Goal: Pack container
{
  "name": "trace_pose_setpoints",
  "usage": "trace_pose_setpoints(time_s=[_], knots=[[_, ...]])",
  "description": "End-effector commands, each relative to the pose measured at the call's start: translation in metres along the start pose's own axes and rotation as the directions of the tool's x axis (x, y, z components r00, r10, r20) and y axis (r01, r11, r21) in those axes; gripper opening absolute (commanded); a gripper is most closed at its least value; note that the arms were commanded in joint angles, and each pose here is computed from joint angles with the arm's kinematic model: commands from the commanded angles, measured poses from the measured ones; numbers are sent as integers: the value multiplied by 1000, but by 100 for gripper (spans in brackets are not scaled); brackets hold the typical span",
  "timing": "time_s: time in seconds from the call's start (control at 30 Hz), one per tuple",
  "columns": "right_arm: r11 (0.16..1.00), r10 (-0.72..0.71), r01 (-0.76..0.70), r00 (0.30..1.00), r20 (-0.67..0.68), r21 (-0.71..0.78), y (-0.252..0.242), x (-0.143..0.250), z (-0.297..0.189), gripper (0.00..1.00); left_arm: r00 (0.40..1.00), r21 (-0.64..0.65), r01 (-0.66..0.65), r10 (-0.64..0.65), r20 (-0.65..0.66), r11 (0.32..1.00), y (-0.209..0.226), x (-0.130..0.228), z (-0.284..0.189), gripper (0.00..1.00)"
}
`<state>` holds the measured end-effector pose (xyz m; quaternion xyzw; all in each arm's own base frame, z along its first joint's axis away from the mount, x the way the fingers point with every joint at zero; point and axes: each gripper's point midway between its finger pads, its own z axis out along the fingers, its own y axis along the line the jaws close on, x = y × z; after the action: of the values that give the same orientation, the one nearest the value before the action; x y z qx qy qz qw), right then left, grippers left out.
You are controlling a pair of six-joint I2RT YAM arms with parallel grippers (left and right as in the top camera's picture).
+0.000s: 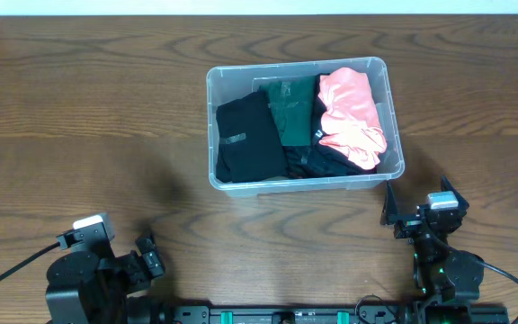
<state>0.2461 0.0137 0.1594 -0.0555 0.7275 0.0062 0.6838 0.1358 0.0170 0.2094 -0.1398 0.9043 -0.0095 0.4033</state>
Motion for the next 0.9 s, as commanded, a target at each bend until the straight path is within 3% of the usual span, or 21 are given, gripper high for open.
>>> trace_pose_setpoints(time_s=[0.0, 0.17, 0.3, 0.63, 0.87], knots=[[1000, -13, 13, 1000, -2, -9, 2, 1, 0, 99, 1000, 1, 8, -8, 2, 1000, 0, 1, 0, 98], [1000, -13, 13, 1000, -2, -9, 2, 1, 0, 99, 999, -9, 9, -9, 32, 1000, 3, 1, 0, 98], [1000, -13, 13, 1000, -2, -9, 2, 1, 0, 99, 987, 25, 15, -19, 160, 1000, -1, -9, 19, 98], [1000, -13, 13, 1000, -2, -9, 2, 1, 0, 99, 879, 143, -16, -54, 473, 990, -18, -27, 86, 98], [1000, -13, 13, 1000, -2, -9, 2, 1, 0, 99, 804, 181, -24, -88, 588, 983, -22, -29, 117, 98]])
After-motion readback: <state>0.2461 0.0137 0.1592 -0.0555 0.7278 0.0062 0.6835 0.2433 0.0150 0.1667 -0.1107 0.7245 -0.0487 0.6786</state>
